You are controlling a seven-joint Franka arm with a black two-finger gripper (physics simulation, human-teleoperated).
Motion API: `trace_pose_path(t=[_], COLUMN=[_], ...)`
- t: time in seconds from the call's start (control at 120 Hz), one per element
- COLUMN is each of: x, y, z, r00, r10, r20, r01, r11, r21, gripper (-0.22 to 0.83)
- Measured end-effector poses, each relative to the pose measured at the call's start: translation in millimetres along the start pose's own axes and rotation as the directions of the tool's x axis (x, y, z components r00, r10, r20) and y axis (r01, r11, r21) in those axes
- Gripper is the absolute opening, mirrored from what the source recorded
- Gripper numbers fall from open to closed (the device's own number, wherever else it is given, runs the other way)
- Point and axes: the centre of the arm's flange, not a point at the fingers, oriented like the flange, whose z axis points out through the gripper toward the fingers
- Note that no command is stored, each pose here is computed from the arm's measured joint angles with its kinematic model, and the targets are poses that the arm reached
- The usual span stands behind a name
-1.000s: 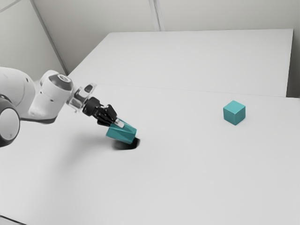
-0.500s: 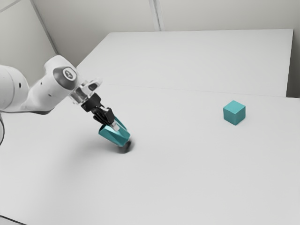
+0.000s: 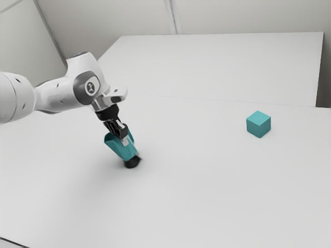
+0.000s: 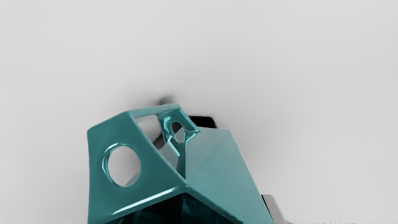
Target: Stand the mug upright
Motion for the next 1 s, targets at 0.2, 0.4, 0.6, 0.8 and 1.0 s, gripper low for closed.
trace_pose_path(t=[0.2,0.4,0.6,0.8,1.0], x=[5.6,6.2,7.7,10.6,11.6], y=[9.6,21.0,30.4,35.6,31.9], z=[0.7,11.9,23.4,36.3,56.1], r00=[0.999,0.996,0.992,0.987,0.98], r10=[0.018,-0.002,-0.015,-0.025,-0.058], r20=[0.052,0.089,0.128,0.161,0.189], r01=[-0.023,-0.01,-0.01,-0.015,0.006], r11=[0.995,0.99,0.981,0.971,0.964], r21=[0.095,0.14,0.191,0.238,0.265], gripper=[-0.17,-0.17,-0.17,-0.17,-0.17])
